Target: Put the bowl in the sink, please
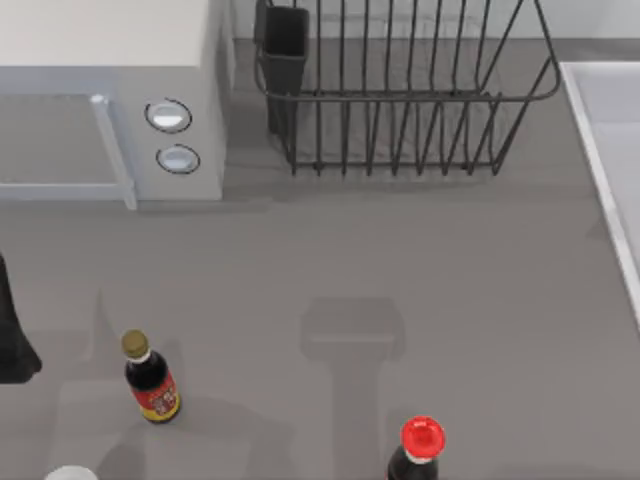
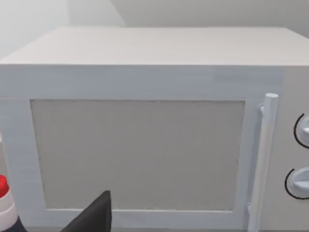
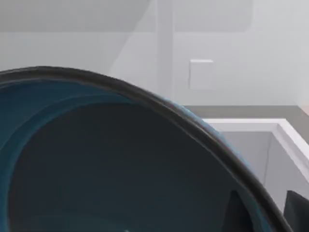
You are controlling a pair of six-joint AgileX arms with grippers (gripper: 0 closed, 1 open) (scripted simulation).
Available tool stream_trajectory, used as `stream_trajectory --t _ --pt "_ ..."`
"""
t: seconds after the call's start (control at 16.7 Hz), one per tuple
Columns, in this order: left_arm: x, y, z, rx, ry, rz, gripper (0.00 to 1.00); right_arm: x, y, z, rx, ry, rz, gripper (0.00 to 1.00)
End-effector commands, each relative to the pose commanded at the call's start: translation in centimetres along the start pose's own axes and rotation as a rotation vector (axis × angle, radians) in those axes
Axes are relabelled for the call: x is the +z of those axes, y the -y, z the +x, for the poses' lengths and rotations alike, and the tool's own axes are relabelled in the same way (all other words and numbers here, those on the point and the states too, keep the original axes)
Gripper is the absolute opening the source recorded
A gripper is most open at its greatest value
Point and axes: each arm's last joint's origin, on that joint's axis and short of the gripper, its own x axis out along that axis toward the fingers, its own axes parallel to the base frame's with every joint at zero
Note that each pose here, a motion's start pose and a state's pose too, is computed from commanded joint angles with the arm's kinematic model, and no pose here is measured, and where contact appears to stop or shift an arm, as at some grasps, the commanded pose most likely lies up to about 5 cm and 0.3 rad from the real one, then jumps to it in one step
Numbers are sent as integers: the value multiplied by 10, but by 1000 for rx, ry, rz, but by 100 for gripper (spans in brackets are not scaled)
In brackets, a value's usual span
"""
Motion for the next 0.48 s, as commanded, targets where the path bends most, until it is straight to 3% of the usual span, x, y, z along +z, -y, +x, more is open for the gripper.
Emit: stream_trajectory --t 0.42,0.48 --pt "0 0 0 0 0 0 100 0 0 0 0 0 0 98" --pt "0 0 0 0 0 0 100 0 0 0 0 0 0 100"
